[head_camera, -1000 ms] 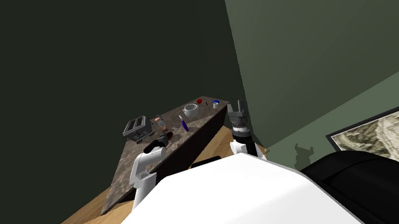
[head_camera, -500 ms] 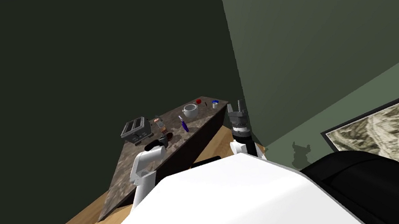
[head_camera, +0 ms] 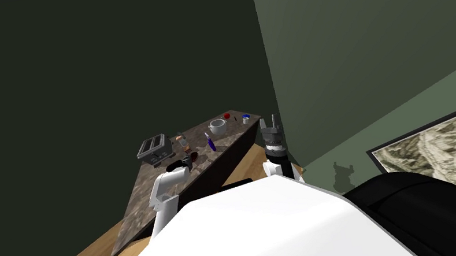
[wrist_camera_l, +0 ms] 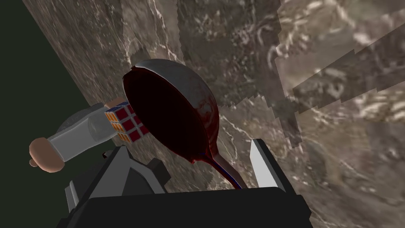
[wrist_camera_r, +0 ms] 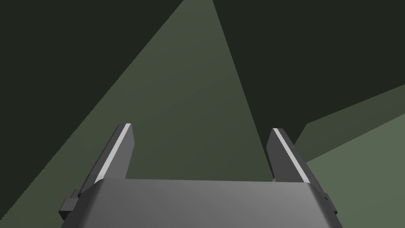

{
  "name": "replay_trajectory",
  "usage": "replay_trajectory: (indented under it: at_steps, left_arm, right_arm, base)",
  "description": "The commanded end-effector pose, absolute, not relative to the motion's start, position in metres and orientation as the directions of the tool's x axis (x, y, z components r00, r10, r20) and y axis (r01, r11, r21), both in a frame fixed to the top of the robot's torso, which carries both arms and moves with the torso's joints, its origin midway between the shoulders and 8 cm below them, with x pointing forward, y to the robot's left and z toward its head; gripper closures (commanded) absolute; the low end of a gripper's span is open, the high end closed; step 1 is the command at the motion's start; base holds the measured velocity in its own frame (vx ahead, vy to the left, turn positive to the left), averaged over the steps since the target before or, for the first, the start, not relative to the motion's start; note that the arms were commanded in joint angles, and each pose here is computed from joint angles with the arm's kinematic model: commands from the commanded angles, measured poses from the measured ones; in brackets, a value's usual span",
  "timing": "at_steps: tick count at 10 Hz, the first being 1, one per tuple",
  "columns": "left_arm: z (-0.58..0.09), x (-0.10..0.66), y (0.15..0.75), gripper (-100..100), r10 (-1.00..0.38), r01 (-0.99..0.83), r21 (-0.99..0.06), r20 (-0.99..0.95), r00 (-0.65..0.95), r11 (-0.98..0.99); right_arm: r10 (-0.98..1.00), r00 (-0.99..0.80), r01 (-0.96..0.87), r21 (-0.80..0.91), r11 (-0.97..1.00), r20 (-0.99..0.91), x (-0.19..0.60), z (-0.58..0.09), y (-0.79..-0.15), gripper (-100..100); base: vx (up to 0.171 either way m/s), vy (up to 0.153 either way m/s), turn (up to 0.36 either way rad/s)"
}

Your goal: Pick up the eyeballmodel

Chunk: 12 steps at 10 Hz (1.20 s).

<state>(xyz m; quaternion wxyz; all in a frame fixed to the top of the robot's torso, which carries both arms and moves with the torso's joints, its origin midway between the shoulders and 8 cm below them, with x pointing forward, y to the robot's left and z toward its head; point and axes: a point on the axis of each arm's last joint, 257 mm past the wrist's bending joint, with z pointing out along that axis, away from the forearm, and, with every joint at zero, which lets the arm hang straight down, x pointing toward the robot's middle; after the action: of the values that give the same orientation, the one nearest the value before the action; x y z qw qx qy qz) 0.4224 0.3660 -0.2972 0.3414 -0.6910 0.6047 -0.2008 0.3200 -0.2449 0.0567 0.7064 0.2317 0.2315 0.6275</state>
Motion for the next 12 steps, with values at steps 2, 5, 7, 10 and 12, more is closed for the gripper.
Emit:
replay_trajectory:
  at_steps: [2, 5, 7, 10, 12]
  left_arm:
    - [-0.307, 0.428, 0.368, -100, -0.973, -0.696, -0.717, -0.135, 0.188, -0.035]
    - [-0.305, 0.427, 0.367, 100, -0.973, -0.697, -0.716, -0.135, 0.188, -0.035]
    - [-0.305, 0.427, 0.367, 100, -0.973, -0.696, -0.717, -0.135, 0.189, -0.036]
    - [-0.300, 0.424, 0.366, 100, -0.973, -0.697, -0.716, -0.135, 0.188, -0.035]
    - [-0.298, 0.424, 0.366, 100, -0.973, -0.696, -0.718, -0.134, 0.188, -0.035]
  right_arm:
    - [0.994, 0.105, -0.779, 0.618, 0.105, -0.036, 0.320, 0.057, -0.245, 0]
    - [0.994, 0.105, -0.779, 0.618, 0.105, -0.036, 0.320, 0.057, -0.245, 0]
    - [0.994, 0.105, -0.779, 0.618, 0.105, -0.036, 0.320, 0.057, -0.245, 0]
    - [0.994, 0.105, -0.779, 0.618, 0.105, -0.036, 0.320, 0.057, -0.245, 0]
    - [0.994, 0.105, -0.779, 0.618, 0.105, -0.036, 0.320, 0.057, -0.245, 0]
  base:
    - [0.033, 0.011, -0.003]
    - [0.004, 0.002, -0.001]
    - [0.000, 0.000, 0.000]
    - [-0.007, -0.002, 0.001]
    - [-0.027, -0.004, 0.002]
